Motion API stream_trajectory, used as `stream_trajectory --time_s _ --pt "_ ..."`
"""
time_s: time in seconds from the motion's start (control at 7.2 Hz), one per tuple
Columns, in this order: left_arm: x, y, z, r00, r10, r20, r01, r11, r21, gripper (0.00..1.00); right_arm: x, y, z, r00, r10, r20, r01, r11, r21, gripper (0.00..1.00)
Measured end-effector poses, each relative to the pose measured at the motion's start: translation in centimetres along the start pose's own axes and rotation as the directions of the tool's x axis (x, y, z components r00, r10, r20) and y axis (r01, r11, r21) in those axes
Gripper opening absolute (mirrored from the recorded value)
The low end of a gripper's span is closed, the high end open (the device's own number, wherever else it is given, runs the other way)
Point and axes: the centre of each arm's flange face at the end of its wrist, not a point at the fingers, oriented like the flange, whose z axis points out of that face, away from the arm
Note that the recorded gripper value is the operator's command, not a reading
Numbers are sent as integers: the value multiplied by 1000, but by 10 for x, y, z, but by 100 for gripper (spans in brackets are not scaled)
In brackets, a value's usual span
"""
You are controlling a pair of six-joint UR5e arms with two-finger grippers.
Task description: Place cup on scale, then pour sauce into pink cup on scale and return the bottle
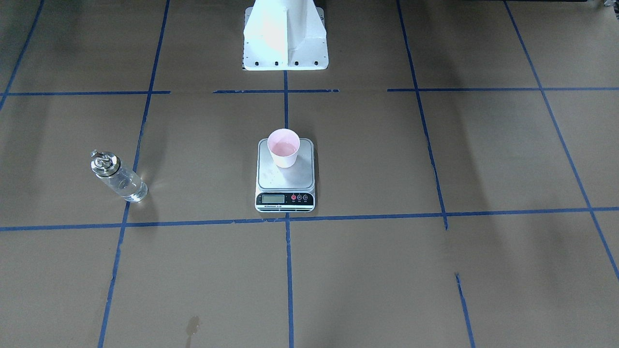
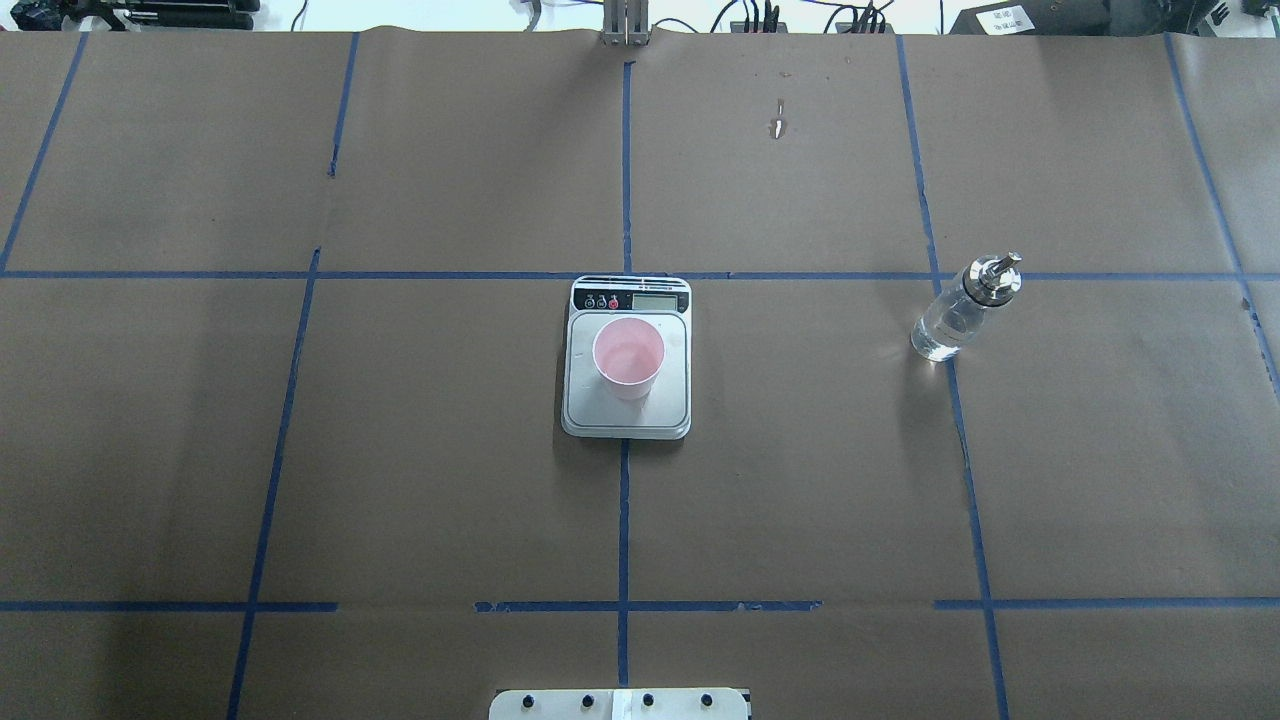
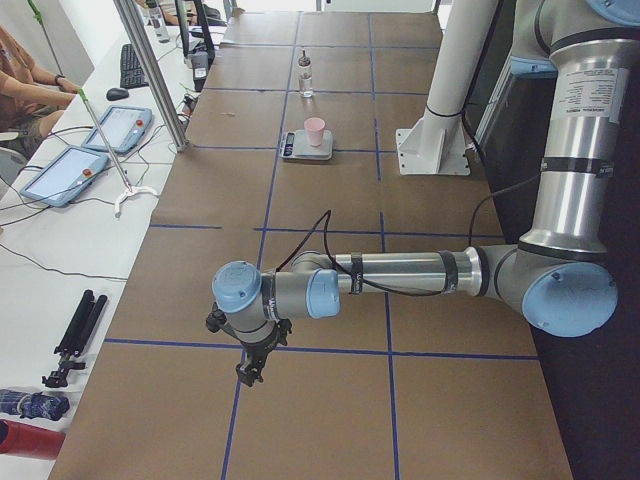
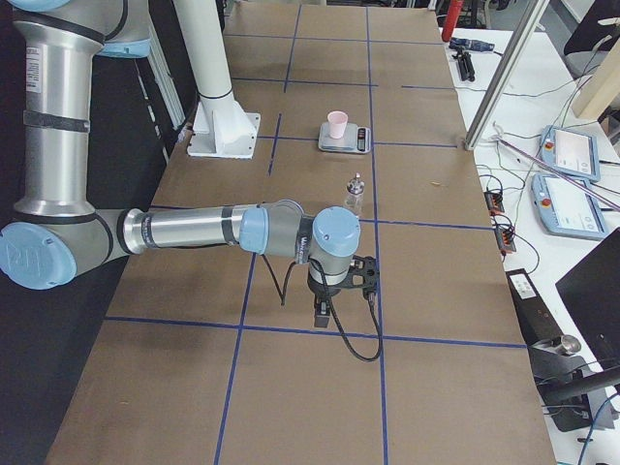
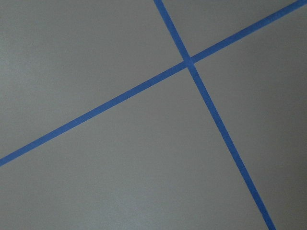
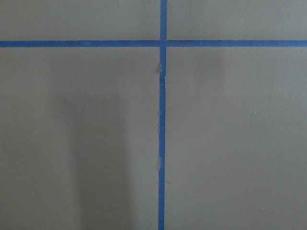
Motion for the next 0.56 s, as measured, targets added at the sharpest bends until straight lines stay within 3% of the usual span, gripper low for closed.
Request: stream_trajectory --time_s 0.28,0.56 --pt "0 0 -1 1000 -2 1 2 1000 1 100 -2 -5 -3 998 61 0 -61 997 49 100" --pt "0 0 -2 999 -34 1 34 999 3 100 -2 -5 -3 996 89 4 -89 994 64 100"
